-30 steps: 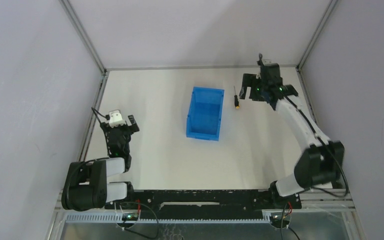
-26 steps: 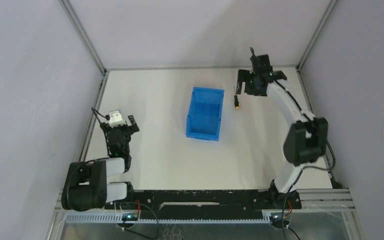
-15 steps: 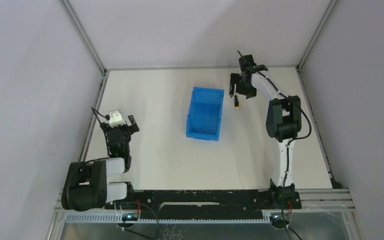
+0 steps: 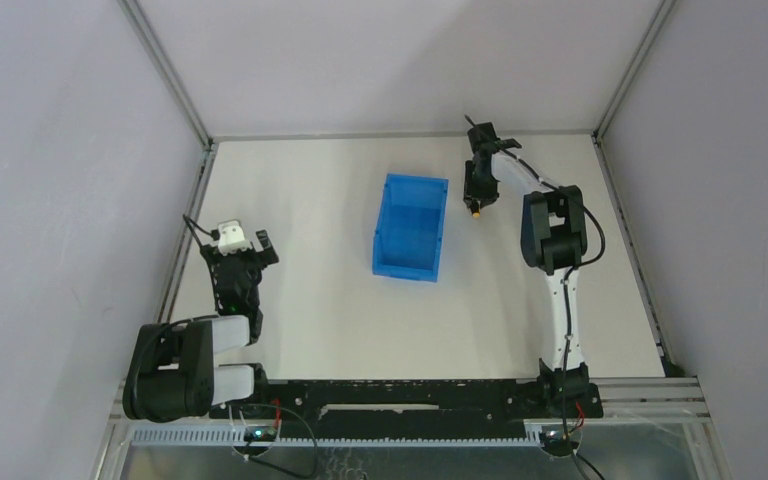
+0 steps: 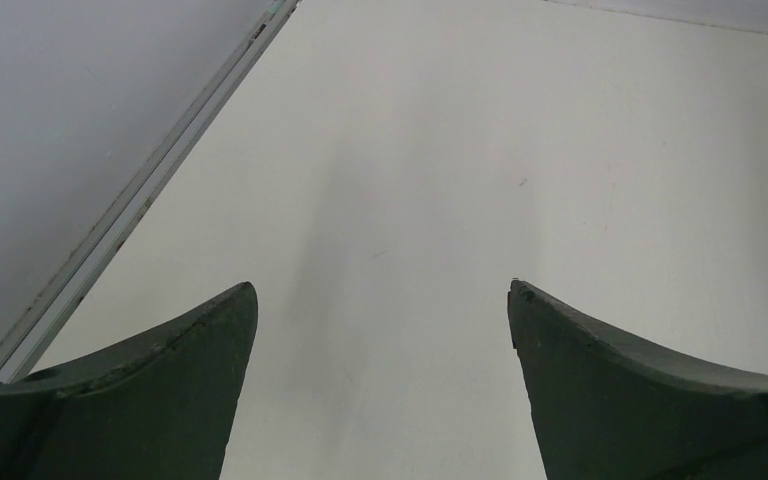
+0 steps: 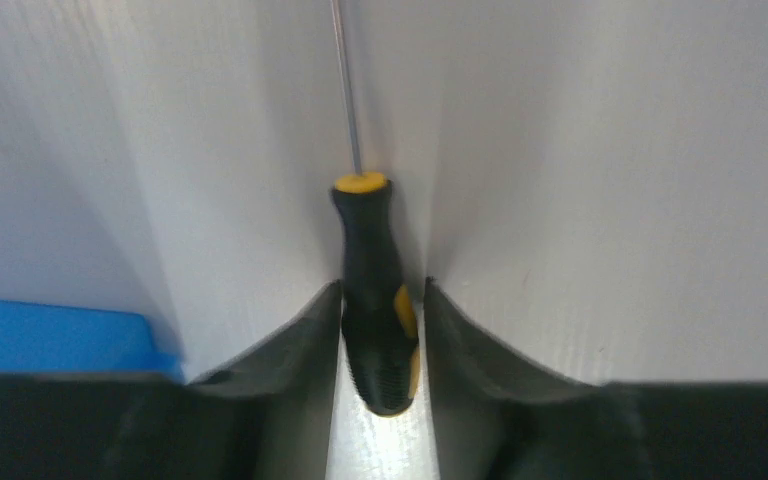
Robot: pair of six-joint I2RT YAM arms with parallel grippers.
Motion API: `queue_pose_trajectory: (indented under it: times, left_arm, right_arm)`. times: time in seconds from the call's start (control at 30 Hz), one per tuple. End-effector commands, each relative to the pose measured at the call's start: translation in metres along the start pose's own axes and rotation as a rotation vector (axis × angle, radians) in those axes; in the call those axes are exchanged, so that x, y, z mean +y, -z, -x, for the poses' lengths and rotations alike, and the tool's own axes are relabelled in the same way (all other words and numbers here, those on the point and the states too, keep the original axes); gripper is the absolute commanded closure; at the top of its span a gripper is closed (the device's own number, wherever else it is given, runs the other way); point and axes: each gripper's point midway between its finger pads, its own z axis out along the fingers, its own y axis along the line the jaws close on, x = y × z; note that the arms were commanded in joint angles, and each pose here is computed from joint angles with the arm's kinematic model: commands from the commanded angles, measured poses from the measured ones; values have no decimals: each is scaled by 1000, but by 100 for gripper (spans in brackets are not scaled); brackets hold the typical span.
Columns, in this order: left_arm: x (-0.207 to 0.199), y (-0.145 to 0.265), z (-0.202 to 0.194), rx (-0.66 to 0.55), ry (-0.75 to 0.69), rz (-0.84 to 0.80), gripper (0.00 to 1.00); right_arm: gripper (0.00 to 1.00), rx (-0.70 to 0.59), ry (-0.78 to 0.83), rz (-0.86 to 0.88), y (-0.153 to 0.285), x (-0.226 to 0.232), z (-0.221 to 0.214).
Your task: Put the screwdriver in the bin
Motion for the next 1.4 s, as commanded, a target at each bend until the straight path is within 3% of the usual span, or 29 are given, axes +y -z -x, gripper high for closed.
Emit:
queue_pose_trajectory:
  times: [0.0, 0.03, 0.1, 0.33, 0.5, 0.7, 1.0, 1.37]
  left_arm:
    - [-3, -8, 29, -83, 8, -8, 0]
    - [-3, -8, 29, -83, 8, -9, 0]
    - [-2, -9, 29, -83, 8, -6, 0]
    - [-2, -9, 29, -84, 8, -7, 0]
    - [-3, -8, 29, -84, 8, -9, 0]
    - [-3, -9, 29, -84, 8, -8, 0]
    - [-3, -8, 29, -82, 8, -8, 0]
    - [-2, -9, 29, -83, 8, -7, 0]
  right_arm:
    - [73, -27, -2, -26, -6, 2, 7]
    - [87, -31, 0, -29, -3, 1, 8]
    - [100, -56, -11, -55, 13, -6, 16]
    - [100, -238, -47, -56, 131, -16, 42]
    - [100, -245, -16, 59, 188, 11, 14]
    - [100, -312, 106, 205, 223, 75, -27]
    - [100, -312, 260, 281, 195, 152, -78]
    - [92, -251, 323, 242, 133, 166, -103]
